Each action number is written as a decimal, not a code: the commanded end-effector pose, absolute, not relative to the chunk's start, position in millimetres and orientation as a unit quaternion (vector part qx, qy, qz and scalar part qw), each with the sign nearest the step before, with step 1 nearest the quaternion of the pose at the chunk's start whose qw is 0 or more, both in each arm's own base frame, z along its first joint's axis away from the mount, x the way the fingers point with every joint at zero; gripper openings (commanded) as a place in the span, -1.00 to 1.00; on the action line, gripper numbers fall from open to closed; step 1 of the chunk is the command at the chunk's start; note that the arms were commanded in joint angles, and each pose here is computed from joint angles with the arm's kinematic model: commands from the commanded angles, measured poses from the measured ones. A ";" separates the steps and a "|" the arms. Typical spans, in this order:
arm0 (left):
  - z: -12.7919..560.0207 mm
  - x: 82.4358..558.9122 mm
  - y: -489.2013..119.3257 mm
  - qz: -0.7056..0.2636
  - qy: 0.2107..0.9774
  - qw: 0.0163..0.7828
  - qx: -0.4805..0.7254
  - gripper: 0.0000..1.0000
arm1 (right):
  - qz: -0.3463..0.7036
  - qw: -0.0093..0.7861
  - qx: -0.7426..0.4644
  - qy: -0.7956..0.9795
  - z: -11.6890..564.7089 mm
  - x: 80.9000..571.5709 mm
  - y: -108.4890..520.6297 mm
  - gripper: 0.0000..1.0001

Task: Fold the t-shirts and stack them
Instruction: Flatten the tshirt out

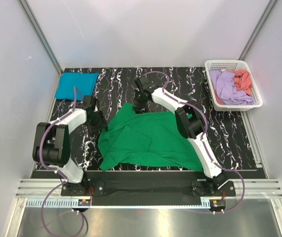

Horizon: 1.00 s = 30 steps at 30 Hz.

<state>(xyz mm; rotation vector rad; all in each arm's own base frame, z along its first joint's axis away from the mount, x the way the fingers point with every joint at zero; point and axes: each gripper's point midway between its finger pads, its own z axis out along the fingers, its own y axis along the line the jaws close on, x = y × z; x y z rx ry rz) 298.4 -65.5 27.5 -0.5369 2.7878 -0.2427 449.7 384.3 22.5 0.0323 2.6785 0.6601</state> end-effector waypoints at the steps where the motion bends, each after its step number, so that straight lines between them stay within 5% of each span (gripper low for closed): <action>1: 25.1 310.4 -78.4 -0.121 0.968 0.149 -0.161 0.14 | 0.266 0.247 -0.001 0.932 70.3 474.4 397.5 -1.00; 3: 26.8 313.1 -83.6 -0.136 0.967 0.150 -0.156 0.01 | 0.282 0.268 -0.009 0.921 95.4 480.5 402.7 -1.00; 8: 48.1 318.1 -78.8 -0.122 0.966 0.159 -0.161 -1.00 | 0.318 0.314 -0.015 0.894 163.3 490.2 411.3 -1.00; 15: 169.3 335.1 -61.7 -0.103 0.937 0.291 -0.161 -1.00 | 0.287 0.359 -0.013 0.888 224.1 484.9 383.2 -1.00; 21: 111.5 282.9 -74.5 -0.131 0.956 0.199 -0.170 -1.00 | 0.191 0.244 -0.013 0.951 130.4 424.4 332.3 -1.00; 26: 61.7 228.9 -82.2 -0.148 0.966 0.120 -0.176 -1.00 | 0.209 0.195 -0.025 0.958 83.0 379.5 318.7 -1.00; 28: 60.7 220.8 -86.3 -0.161 0.966 0.110 -0.170 -0.83 | 0.210 0.186 -0.034 0.959 79.1 370.5 316.9 -1.00; 30: 74.3 222.0 -89.9 -0.176 0.964 0.125 -0.156 -0.38 | 0.215 0.179 -0.043 0.959 74.2 362.0 313.6 -1.00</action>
